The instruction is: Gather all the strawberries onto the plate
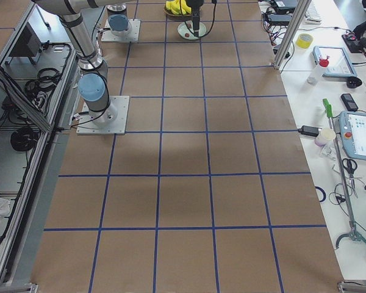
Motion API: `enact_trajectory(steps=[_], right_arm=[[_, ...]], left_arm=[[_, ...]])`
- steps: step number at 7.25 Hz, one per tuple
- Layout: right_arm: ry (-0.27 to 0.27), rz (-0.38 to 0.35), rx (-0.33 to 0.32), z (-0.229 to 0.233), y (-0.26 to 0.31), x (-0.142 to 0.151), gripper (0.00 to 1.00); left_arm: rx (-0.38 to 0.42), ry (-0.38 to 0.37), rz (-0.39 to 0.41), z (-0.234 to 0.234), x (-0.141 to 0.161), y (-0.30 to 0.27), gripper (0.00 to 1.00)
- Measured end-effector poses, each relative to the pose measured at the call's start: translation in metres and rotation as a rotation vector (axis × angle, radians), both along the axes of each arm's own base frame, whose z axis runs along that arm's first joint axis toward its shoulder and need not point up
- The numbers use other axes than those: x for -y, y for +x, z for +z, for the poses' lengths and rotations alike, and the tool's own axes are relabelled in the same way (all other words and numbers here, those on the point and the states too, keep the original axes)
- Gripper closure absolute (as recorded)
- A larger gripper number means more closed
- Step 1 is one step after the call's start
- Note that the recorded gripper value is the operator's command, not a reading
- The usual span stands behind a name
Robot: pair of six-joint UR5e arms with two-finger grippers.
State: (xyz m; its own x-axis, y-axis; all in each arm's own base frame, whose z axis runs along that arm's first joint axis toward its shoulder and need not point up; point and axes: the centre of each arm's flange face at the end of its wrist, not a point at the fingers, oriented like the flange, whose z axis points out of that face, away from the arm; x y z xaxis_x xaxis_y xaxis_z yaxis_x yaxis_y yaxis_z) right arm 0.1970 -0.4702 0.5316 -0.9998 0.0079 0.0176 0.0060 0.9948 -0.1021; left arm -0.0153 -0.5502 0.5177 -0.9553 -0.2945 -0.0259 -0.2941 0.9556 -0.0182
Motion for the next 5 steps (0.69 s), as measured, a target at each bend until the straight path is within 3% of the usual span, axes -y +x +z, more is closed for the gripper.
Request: enact_trajectory(steps=[1,3,5], right_arm=[[0.0,0.0,0.0,0.0,0.0,0.0,0.0],[-0.002,0.001,0.0,0.0,0.0,0.0,0.0],[-0.003,0.0,0.0,0.0,0.0,0.0,0.0]], left_arm=[[-0.018,-0.021,-0.045,0.011,-0.011,-0.022,0.0],[-0.022,-0.034,-0.276,0.017,-0.028,-0.082,0.0],[-0.027,-0.028,-0.375,0.017,-0.039,-0.113,0.0]])
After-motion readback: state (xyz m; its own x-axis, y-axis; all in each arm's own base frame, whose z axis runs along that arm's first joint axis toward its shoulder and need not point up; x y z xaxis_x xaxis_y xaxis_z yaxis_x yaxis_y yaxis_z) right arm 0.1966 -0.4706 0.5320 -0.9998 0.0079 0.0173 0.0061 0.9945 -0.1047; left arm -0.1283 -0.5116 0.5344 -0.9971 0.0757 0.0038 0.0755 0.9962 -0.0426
